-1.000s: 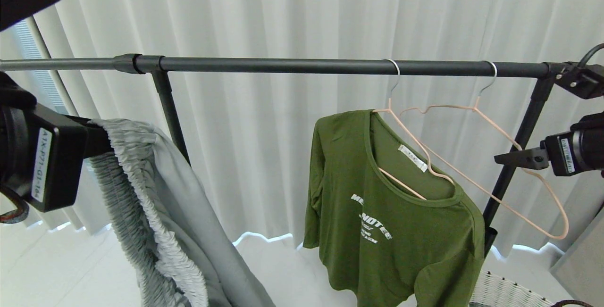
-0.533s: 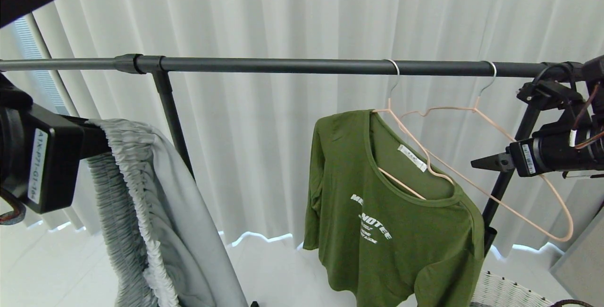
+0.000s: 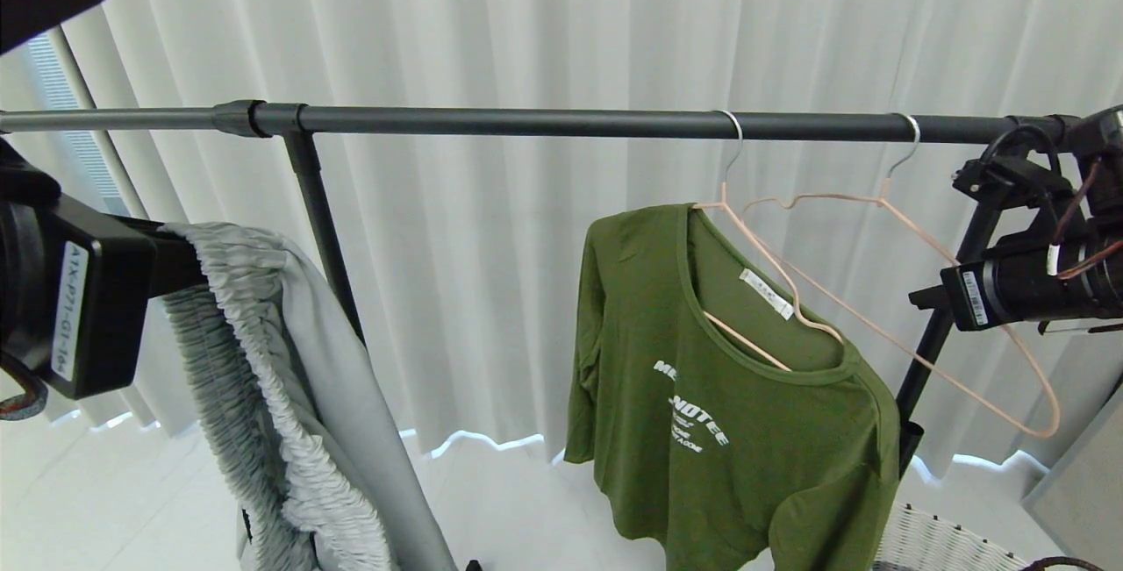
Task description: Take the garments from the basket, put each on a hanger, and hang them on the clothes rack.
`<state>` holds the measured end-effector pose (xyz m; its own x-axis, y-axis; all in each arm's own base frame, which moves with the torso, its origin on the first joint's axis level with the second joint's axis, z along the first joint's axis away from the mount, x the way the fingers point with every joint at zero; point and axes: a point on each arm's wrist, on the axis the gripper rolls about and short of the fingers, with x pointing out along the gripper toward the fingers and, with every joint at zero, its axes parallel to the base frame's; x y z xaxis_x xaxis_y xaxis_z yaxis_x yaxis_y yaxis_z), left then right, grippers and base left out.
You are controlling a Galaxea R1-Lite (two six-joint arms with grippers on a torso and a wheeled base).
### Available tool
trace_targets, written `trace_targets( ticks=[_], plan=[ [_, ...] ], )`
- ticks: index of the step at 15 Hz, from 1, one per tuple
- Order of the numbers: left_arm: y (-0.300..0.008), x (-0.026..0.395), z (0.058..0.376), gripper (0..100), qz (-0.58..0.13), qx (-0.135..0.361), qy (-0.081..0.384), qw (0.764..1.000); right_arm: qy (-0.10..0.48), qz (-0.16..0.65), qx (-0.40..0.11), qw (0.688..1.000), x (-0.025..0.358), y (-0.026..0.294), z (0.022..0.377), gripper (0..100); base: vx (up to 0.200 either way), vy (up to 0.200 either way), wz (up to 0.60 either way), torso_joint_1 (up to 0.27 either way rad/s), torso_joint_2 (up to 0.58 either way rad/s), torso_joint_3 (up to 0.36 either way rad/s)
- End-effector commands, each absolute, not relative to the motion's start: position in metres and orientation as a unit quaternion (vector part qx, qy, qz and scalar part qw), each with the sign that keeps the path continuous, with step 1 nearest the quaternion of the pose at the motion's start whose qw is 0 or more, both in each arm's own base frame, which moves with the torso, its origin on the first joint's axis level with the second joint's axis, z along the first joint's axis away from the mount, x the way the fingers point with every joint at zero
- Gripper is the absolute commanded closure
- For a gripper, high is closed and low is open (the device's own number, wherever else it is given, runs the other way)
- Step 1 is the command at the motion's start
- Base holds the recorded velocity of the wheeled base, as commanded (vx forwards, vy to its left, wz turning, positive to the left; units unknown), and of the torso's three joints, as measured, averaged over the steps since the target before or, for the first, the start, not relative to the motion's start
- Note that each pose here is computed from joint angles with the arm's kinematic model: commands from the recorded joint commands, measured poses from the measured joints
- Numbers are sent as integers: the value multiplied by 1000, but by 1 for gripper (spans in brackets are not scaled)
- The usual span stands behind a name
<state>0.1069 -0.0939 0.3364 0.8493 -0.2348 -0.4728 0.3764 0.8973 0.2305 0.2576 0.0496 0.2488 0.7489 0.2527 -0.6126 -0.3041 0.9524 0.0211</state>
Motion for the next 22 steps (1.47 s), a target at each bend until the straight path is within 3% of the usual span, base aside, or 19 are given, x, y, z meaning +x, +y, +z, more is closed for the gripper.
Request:
trace_targets(
  ticks=[1, 10, 18, 22],
  plan=[
    [-94, 107, 336, 100, -161, 159, 222, 948, 316, 150, -40, 936, 254, 49, 252, 100, 0, 0, 0, 0, 0, 0],
    [-92, 105, 338, 100, -161, 157, 219, 949, 260, 144, -16, 955, 228, 44, 280, 100, 0, 0, 0, 0, 0, 0],
    [-88, 102, 330, 100, -134, 170, 223, 951, 223, 145, -16, 964, 155, 31, 296, 100, 0, 0, 0, 0, 0, 0],
    [-86, 101, 328, 100, -124, 174, 225, 951, 236, 145, -18, 961, 125, 25, 285, 100, -200, 0, 0, 8, 5, 4]
  ],
)
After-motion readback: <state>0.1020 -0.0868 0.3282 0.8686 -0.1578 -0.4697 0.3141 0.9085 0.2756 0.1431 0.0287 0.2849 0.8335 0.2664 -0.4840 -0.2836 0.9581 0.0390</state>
